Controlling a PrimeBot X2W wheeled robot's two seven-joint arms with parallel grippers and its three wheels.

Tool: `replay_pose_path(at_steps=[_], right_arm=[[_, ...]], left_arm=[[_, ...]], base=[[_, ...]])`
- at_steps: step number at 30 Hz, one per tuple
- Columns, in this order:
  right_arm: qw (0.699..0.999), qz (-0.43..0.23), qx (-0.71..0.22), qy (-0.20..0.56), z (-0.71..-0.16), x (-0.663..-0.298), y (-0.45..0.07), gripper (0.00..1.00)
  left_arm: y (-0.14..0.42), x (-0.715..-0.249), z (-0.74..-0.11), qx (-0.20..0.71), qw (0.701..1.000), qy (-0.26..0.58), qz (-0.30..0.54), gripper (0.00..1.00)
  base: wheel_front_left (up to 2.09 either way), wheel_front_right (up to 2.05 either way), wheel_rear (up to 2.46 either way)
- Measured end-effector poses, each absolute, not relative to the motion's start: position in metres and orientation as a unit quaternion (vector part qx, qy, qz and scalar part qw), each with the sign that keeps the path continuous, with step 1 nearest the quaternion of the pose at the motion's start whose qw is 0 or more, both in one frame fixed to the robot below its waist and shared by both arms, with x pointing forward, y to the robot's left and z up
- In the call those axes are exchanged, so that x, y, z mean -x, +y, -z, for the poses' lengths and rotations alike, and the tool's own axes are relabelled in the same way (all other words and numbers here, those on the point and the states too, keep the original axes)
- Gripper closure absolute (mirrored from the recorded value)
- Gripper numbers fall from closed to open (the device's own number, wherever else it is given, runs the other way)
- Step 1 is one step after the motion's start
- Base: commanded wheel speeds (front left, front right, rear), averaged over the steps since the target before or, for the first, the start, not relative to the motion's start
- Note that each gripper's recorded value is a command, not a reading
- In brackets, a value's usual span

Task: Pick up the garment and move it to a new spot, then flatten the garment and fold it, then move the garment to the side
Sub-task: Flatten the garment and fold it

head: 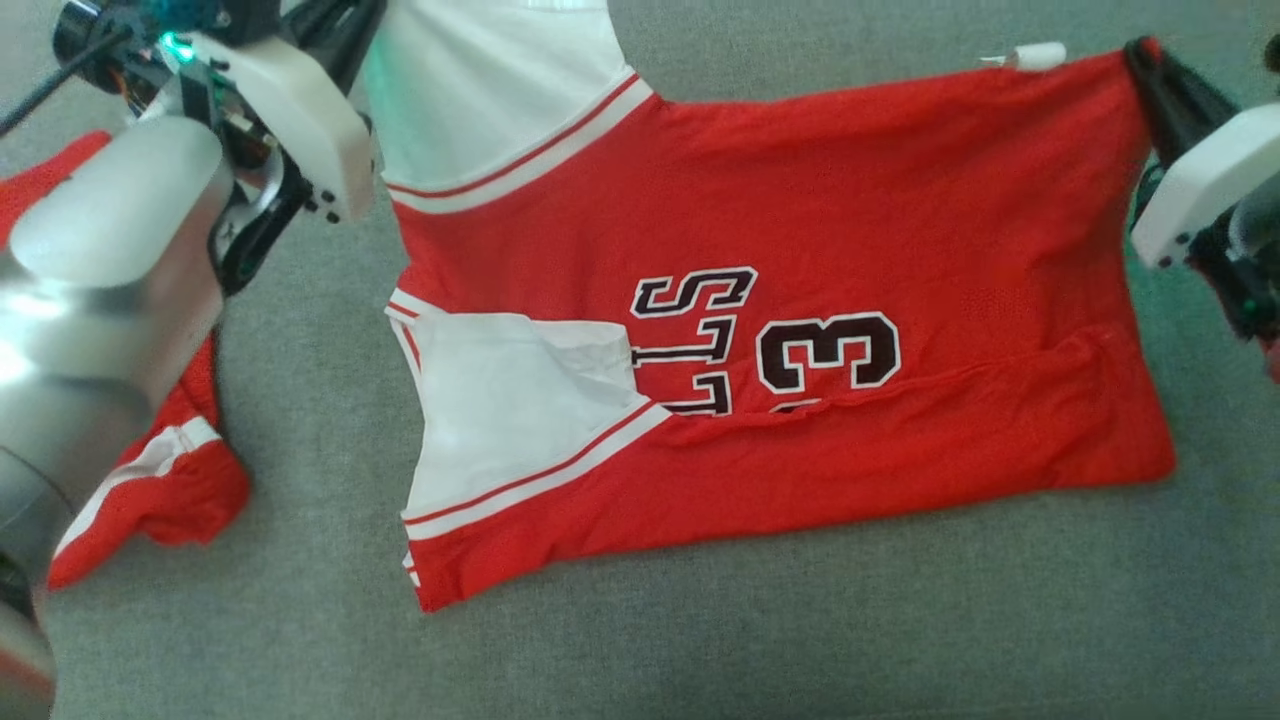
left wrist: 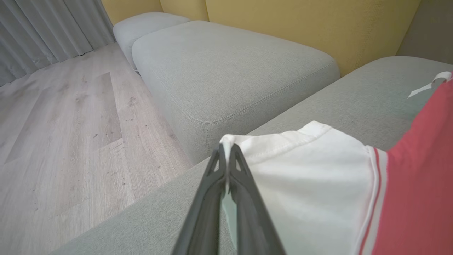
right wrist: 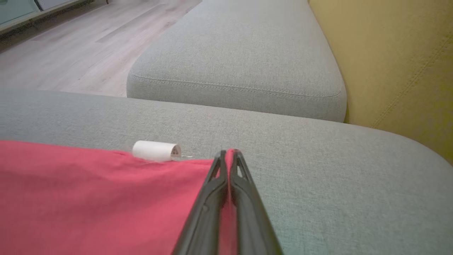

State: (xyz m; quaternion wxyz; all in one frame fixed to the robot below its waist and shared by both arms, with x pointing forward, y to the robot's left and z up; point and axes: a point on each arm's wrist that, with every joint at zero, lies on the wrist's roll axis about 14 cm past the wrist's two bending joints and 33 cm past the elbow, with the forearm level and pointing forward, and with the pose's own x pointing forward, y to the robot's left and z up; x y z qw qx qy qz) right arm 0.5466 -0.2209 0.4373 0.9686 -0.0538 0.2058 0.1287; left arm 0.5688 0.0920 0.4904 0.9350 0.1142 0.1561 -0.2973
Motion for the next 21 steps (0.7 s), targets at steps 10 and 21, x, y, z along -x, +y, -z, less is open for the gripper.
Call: replay_pose_path(at_steps=[10,21], right_arm=[[0.960,-0.136,0.058,0.237,-0.429,-0.500,-0.234,1.00],[0.937,-0.165,0.046,0.305,-0.415,-0.446,-0.232,1.00]], left_arm=[[0.092,-0.505,-0.480,-0.136,0.905,0.205,0.347,1.00],[0.108,-0.414,-0.473,-0.134,0.856,0.309,0.392,1.00]], base=[[0.00,0.00,0.00],[0.00,0.00,0.00]])
